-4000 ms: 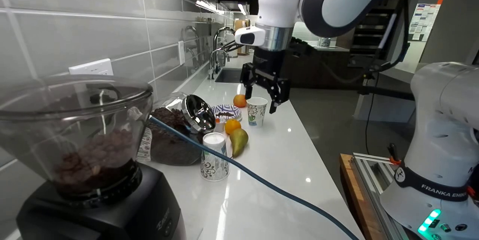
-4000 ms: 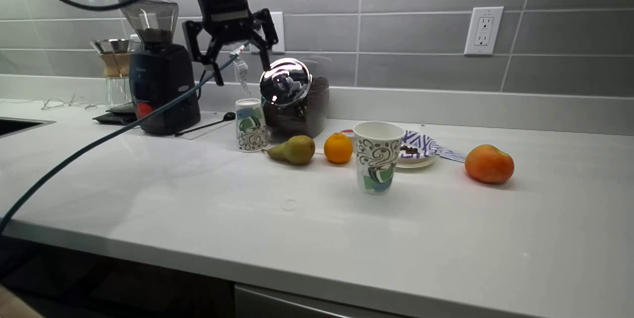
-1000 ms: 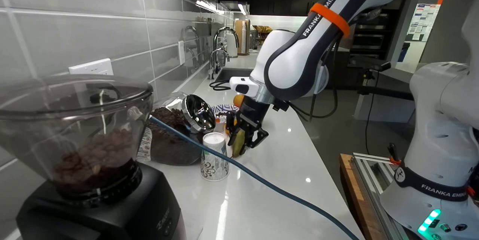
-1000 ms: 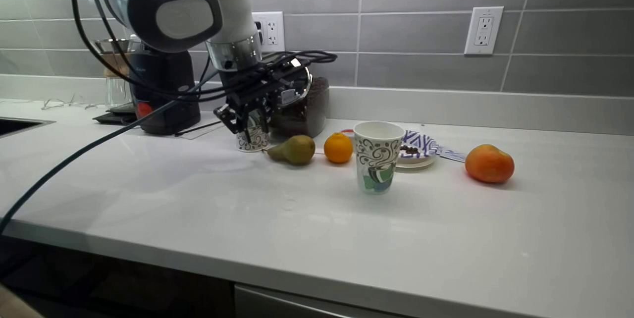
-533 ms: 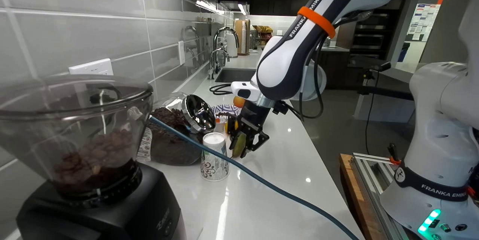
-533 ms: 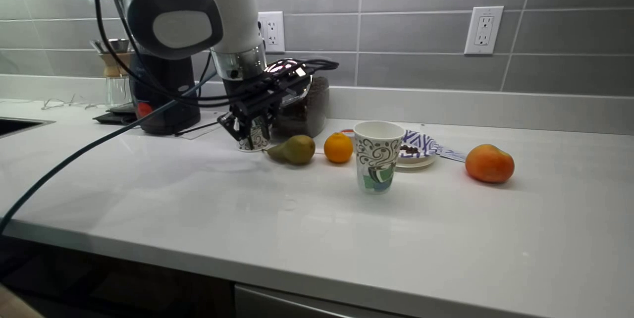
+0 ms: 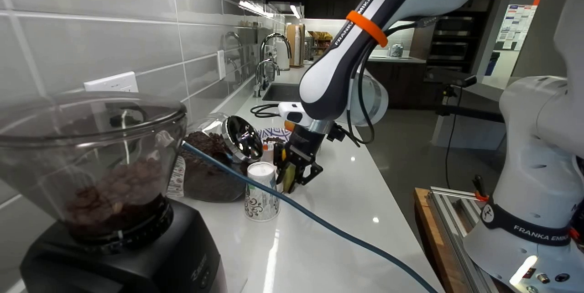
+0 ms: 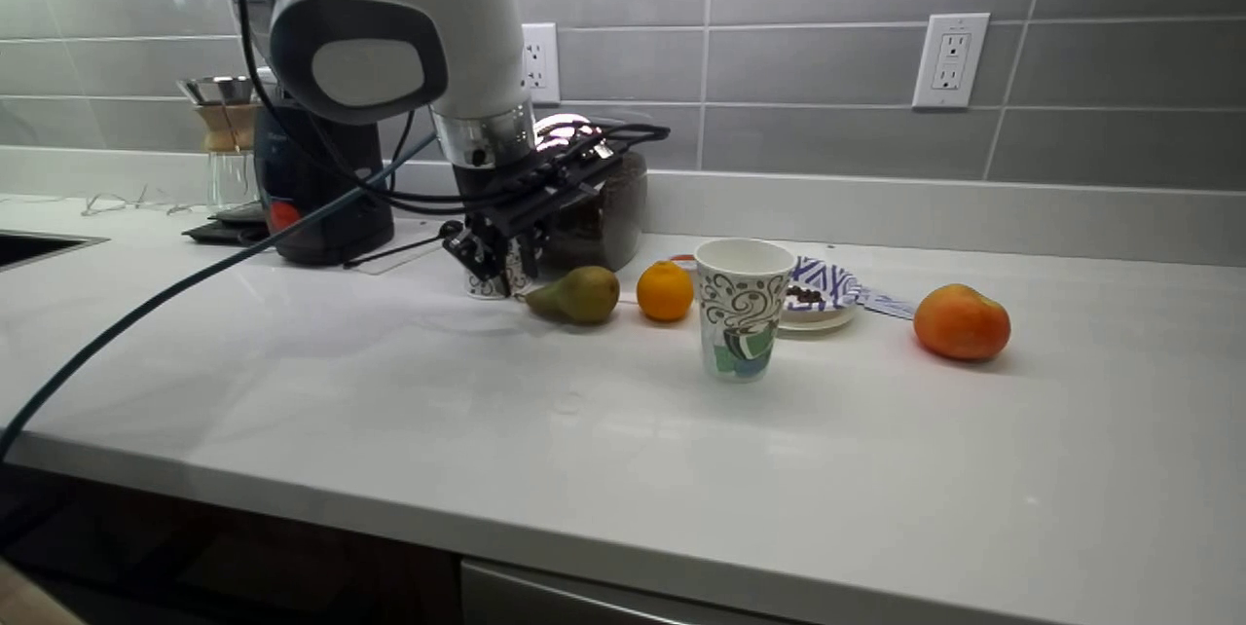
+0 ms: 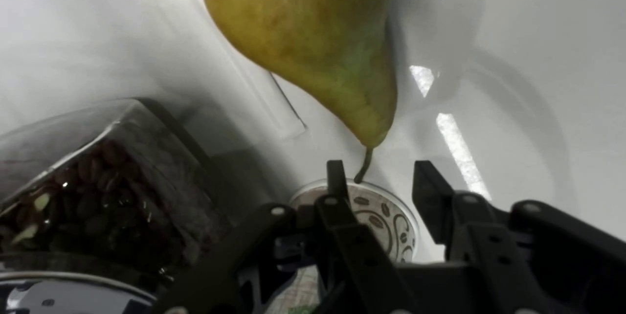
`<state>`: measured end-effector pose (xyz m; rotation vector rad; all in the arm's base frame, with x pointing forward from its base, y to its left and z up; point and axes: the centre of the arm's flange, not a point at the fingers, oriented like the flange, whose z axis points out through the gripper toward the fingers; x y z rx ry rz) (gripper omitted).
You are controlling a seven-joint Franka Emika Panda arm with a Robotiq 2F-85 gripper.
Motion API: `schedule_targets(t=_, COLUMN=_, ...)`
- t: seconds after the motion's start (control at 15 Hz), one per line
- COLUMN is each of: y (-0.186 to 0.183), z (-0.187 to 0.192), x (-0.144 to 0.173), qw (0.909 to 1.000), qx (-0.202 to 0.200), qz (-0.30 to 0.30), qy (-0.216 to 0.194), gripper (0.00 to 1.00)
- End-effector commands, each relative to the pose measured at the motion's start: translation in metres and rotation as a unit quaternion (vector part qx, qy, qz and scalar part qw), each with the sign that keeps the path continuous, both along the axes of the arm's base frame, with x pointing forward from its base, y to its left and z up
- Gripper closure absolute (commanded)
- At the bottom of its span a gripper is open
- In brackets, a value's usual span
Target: Move the pear backwards
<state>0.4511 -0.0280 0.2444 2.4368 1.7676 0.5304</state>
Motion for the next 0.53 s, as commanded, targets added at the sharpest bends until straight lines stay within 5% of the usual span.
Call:
schedule_targets(t=0.0, y=-0.004, z=-0.025, x=0.010, qw=0.9998, qx=0.001, qz=0.015, qy=-0.009, gripper=0.61)
schedule_targets(t=0.2, y=-0.001, z=-0.025, x=0.014, qw=0.9998, qx=0.011, qz=0.018, qy=-0.002, gripper=0.50)
schedule_targets(t=0.27, y=0.001, z=-0.011, x=0.007, qw=0.9999, qx=0.001, qz=0.013, qy=0.001, gripper=0.57)
schedule_targets(t=0.47, y=0.002, z=-0.014, x=0.009, qw=0.9999, qx=0.001, qz=0.014, qy=0.003, gripper=0.50)
